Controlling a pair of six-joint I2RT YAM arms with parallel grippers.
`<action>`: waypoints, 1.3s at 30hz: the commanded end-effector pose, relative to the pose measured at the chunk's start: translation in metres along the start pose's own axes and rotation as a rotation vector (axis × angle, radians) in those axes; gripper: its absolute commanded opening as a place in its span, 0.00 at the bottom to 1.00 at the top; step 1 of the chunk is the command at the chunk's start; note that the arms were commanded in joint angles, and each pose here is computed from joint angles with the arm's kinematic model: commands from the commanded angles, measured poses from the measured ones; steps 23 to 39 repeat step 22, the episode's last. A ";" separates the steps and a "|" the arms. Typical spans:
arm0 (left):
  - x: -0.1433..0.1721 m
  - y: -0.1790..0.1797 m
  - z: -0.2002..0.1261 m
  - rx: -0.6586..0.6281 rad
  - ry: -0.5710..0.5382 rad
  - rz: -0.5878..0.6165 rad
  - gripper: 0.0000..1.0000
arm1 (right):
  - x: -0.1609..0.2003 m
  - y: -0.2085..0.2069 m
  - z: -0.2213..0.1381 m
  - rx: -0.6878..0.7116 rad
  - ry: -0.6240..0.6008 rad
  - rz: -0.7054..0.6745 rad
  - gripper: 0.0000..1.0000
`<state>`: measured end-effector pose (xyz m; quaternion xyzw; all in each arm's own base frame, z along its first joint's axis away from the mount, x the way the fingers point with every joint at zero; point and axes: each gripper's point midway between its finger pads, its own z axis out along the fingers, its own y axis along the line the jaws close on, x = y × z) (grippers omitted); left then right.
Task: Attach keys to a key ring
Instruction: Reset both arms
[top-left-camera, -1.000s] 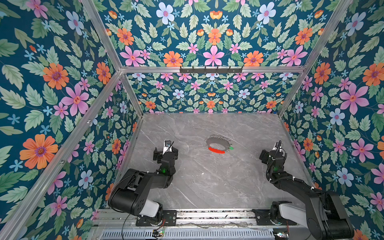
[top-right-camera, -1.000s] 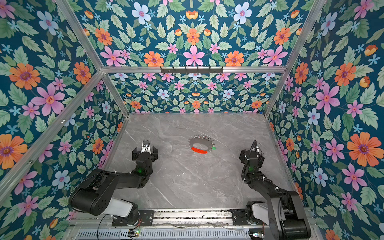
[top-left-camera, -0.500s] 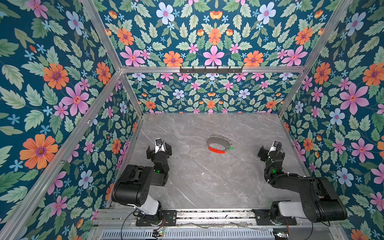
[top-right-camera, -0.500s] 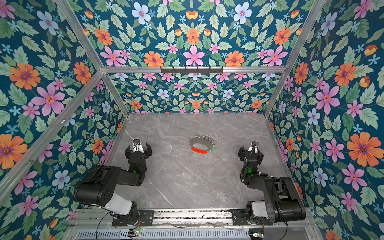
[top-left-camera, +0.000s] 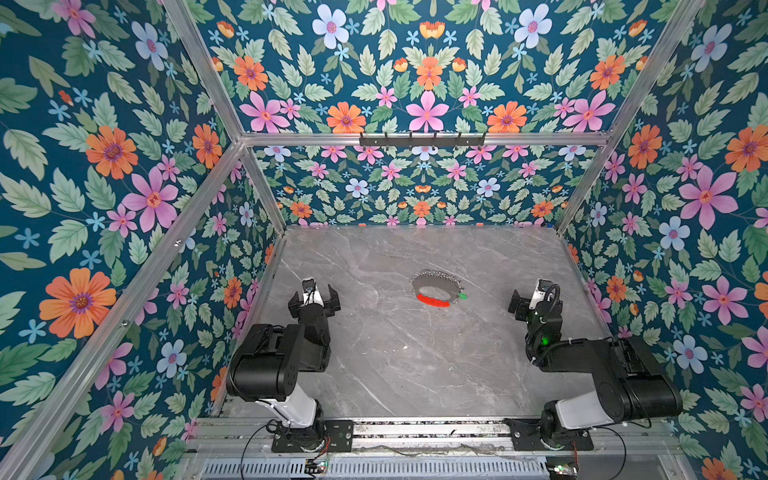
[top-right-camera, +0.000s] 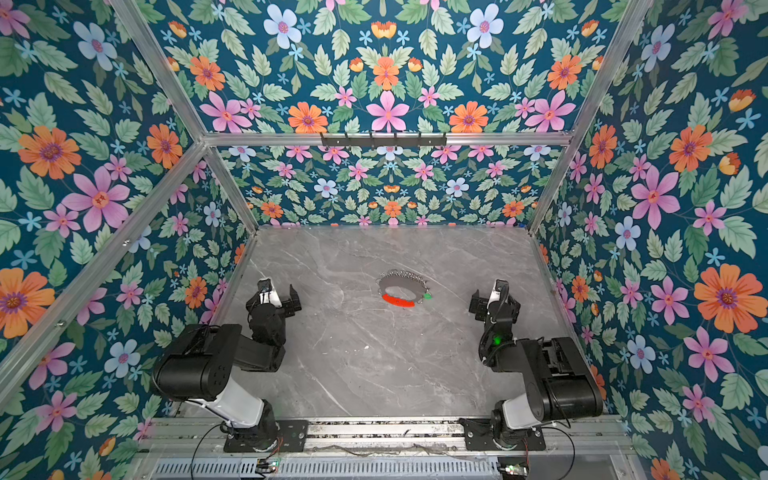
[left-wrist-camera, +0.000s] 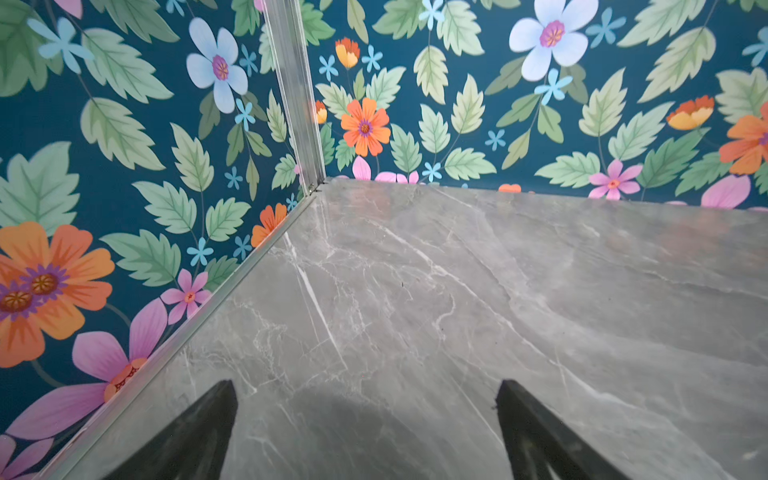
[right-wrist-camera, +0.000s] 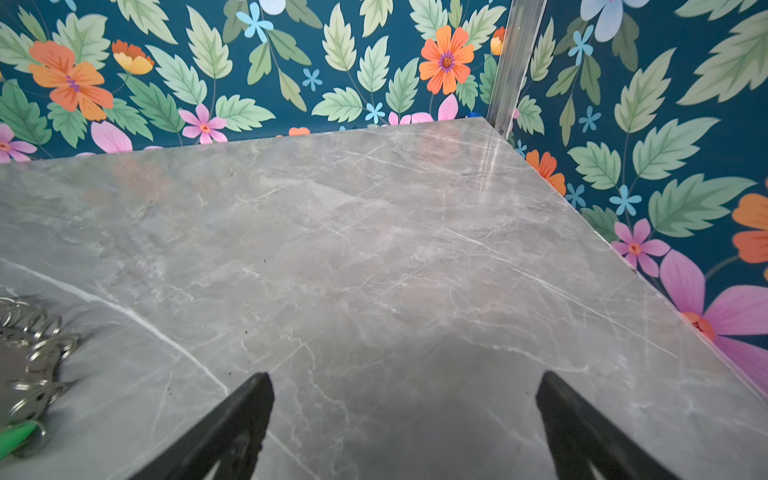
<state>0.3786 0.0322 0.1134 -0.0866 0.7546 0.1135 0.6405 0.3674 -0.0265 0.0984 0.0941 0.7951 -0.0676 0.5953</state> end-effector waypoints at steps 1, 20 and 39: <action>-0.001 -0.001 0.001 0.008 -0.003 -0.012 1.00 | -0.009 0.002 0.000 -0.010 -0.036 -0.002 0.99; -0.002 -0.002 0.001 0.010 -0.003 -0.012 1.00 | -0.005 0.003 0.003 -0.026 -0.006 0.005 0.99; -0.001 -0.002 0.001 0.010 -0.002 -0.011 1.00 | -0.007 0.002 0.002 -0.024 -0.014 0.004 0.99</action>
